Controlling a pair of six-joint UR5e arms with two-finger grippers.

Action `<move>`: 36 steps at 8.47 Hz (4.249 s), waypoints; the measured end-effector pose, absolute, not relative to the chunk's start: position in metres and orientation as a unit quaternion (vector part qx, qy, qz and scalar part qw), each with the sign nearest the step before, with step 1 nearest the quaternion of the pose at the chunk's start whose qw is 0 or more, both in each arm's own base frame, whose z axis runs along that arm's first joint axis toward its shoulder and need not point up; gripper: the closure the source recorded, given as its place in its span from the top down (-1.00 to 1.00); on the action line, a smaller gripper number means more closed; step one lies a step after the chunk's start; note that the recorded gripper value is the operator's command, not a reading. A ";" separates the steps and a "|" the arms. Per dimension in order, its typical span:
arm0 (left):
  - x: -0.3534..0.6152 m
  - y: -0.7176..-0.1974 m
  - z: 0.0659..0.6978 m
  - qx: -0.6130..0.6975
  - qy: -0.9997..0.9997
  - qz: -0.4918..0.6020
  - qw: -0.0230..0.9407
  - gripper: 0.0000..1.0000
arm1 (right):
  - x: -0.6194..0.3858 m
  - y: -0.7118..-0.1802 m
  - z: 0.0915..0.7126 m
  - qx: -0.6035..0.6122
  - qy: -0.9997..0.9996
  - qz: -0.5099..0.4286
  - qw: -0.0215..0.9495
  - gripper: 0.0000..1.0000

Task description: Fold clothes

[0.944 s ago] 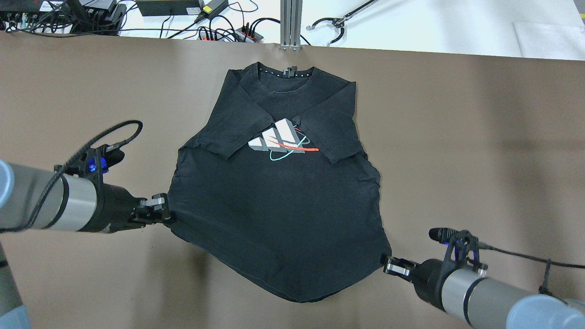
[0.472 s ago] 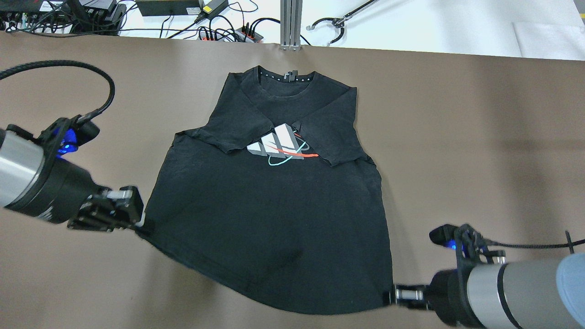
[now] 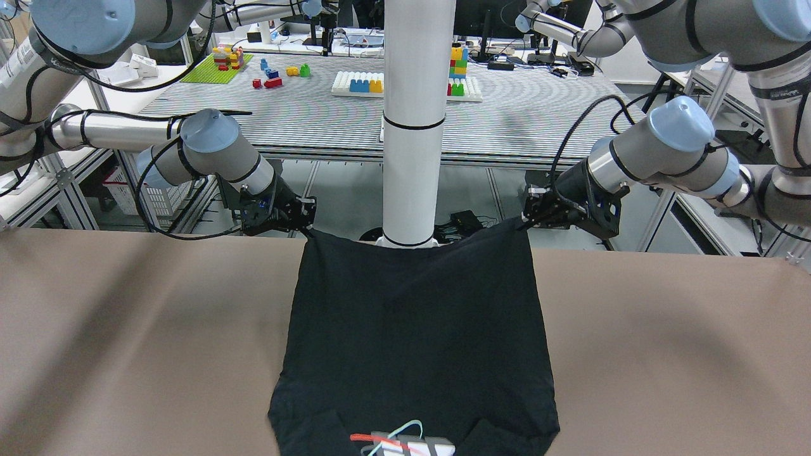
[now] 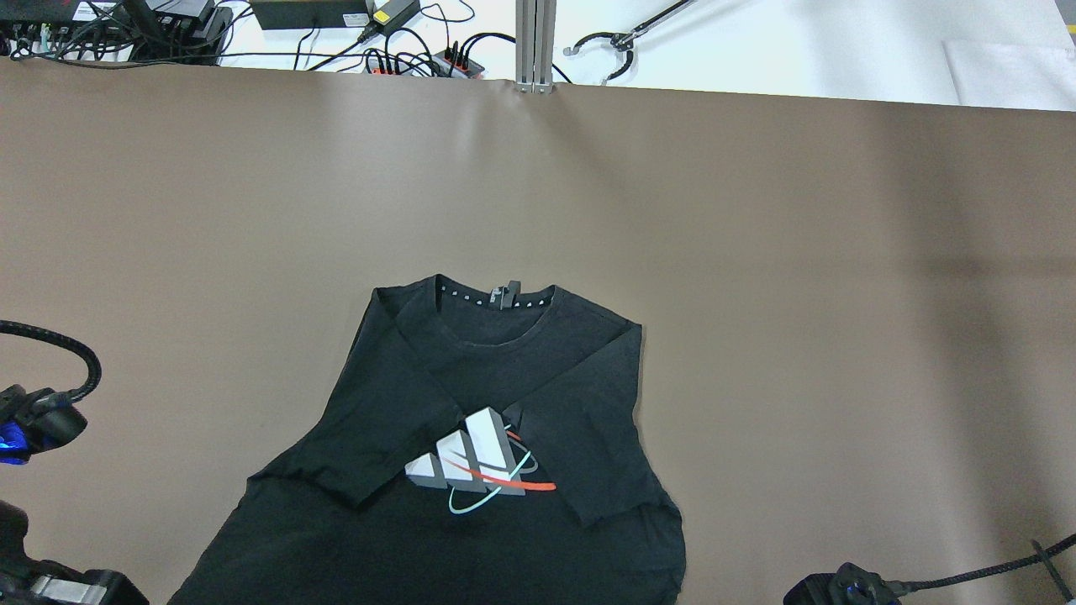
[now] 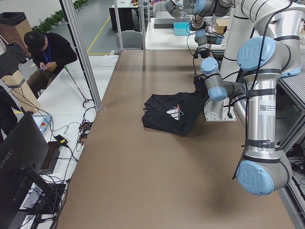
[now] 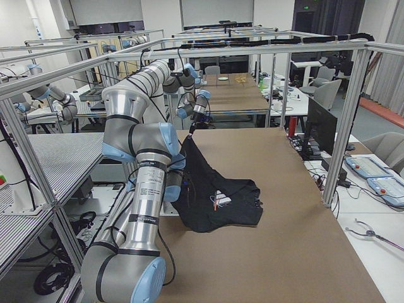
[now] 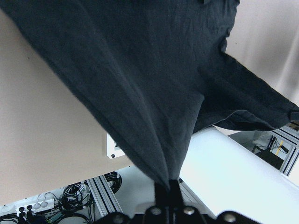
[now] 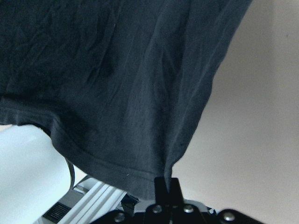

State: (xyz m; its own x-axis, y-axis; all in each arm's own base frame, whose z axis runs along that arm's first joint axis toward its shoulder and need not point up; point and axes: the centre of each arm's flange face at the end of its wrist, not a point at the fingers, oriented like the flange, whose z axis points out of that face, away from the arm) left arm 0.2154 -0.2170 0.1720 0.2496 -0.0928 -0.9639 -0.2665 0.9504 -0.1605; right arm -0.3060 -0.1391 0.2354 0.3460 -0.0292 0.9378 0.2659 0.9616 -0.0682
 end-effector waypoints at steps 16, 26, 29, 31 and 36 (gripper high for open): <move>0.362 -0.528 0.334 0.039 0.457 -0.161 0.874 -0.17 | -0.391 -0.406 0.313 0.032 -0.443 0.146 0.884 -0.23; 0.320 -0.440 0.351 0.058 0.499 -0.034 0.864 0.90 | -0.380 -0.441 0.280 0.055 -0.454 0.124 0.880 0.89; 0.352 -0.373 0.387 0.056 0.483 0.010 0.874 0.89 | -0.382 -0.441 0.280 0.055 -0.454 0.122 0.881 0.89; 0.377 -0.358 0.418 0.061 0.472 0.023 0.879 0.87 | -0.382 -0.441 0.280 0.057 -0.454 0.119 0.881 0.89; 0.400 -0.358 0.470 0.072 0.502 0.035 0.861 0.72 | -0.384 -0.440 0.276 0.061 -0.456 0.114 0.881 0.89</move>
State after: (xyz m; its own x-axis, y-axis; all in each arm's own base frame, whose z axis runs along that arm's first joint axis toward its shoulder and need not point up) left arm 0.4003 -0.3581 0.4695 0.4945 0.1321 -0.8591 0.0130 0.9871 0.1593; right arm -0.3842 -0.4402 0.2761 0.5589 0.1447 0.8165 -0.2553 0.9669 0.0034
